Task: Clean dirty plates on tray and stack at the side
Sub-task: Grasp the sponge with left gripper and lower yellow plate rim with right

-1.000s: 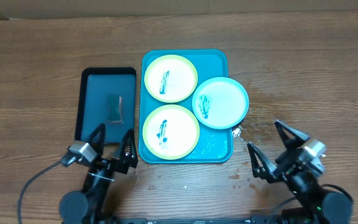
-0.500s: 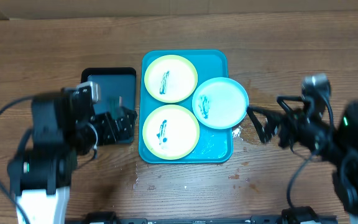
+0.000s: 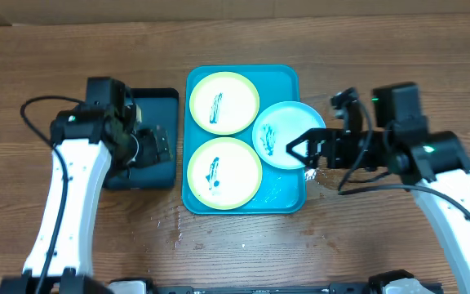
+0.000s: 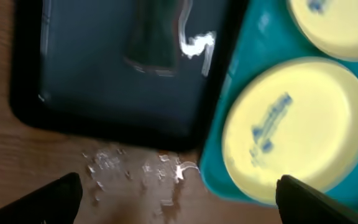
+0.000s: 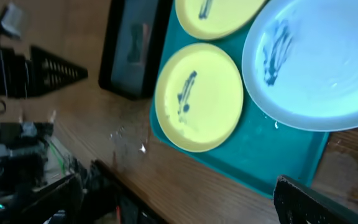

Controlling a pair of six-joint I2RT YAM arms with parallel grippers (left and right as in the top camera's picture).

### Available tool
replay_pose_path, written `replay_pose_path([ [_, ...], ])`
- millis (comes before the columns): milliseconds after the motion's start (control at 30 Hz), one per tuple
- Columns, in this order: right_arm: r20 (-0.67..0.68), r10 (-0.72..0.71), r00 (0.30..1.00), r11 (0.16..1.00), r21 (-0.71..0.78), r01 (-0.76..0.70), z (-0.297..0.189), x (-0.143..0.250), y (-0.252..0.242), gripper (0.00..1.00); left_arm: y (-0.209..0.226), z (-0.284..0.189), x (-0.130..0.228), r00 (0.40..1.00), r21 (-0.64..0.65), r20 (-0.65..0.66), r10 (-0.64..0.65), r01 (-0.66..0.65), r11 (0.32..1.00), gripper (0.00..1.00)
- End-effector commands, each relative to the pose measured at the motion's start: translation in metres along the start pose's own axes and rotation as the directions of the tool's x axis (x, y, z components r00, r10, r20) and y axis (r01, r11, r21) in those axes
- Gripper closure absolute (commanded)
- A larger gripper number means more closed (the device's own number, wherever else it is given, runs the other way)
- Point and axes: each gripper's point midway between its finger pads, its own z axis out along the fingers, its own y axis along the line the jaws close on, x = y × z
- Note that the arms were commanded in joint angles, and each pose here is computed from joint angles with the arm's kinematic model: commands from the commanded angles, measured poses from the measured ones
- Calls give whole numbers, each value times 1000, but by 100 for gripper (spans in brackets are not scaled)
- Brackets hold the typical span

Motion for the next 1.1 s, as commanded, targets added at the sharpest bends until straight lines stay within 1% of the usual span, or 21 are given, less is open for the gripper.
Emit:
replay_pose_path([
  [0, -55, -44, 998, 996, 79, 48, 17, 11, -5, 0, 26, 16, -29, 991, -171, 86, -107, 121, 978, 0],
  [33, -74, -48, 996, 994, 98, 55, 22, 14, -7, 0, 24, 23, -35, 990, -169, 88, -110, 124, 978, 0],
  [100, -99, -37, 994, 989, 141, 51, 29, 20, -9, 0, 22, 41, -46, 990, -169, 87, -111, 125, 978, 12],
  [133, -105, -31, 994, 987, 154, 47, 31, 22, -9, 0, 22, 49, -49, 990, -172, 82, -113, 126, 977, 16],
  [200, -112, -26, 993, 984, 171, 45, 35, 25, -7, 0, 21, 69, -56, 991, -176, 70, -114, 124, 976, 21],
  [233, -111, -21, 994, 984, 176, 41, 37, 26, -5, 2, 19, 80, -59, 992, -168, 61, -114, 123, 978, 26],
  [267, -112, -27, 993, 984, 174, 46, 39, 27, -2, 17, 13, 97, -63, 994, -138, 42, -102, 107, 985, 33],
  [300, -114, -34, 993, 984, 170, 53, 40, 28, 0, 26, 8, 107, -64, 997, -114, 24, -79, 81, 990, 40],
  [367, -115, -46, 992, 984, 164, 64, 41, 28, 3, 36, -1, 125, -64, 999, -64, -12, -40, 40, 997, 50],
  [467, -106, -18, 994, 984, 172, 36, 42, 28, 4, 39, 0, 145, -62, 999, -68, -43, -34, 31, 997, 56],
  [533, -98, 2, 995, 982, 186, 16, 42, 27, 2, 39, 3, 153, -62, 998, -81, -50, -34, 30, 996, 60],
  [600, -82, 35, 996, 977, 214, -16, 42, 26, -1, 39, 7, 157, -61, 998, -103, -53, -34, 29, 994, 73],
  [633, -66, 60, 996, 969, 245, -42, 42, 25, -5, 39, 7, 158, -61, 998, -104, -57, -29, 23, 994, 92],
  [667, -54, 74, 996, 962, 266, -57, 42, 24, -8, 39, 7, 157, -60, 998, -106, -62, -27, 21, 994, 96],
  [733, -28, 113, 993, 945, 311, -99, 44, 24, -13, 40, 7, 151, -59, 997, -109, -73, -24, 16, 994, 96],
  [833, 23, 222, 975, 900, 380, -213, 50, 24, -24, 42, 5, 131, -61, 996, -113, -87, -26, 16, 993, 96],
  [867, 32, 256, 966, 885, 395, -247, 54, 24, -28, 45, 4, 120, -63, 996, -113, -86, -26, 16, 993, 96],
  [900, 31, 284, 958, 871, 408, -272, 59, 26, -31, 46, 2, 108, -65, 996, -112, -82, -25, 16, 994, 96],
  [1000, -5, 320, 947, 849, 446, -284, 78, 30, -43, 46, -4, 68, -73, 999, -97, -49, -8, 3, 995, 96],
  [1067, -31, 334, 942, 836, 471, -281, 92, 32, -53, 49, -8, 38, -78, 1000, -84, -9, 9, -9, 996, 96],
])
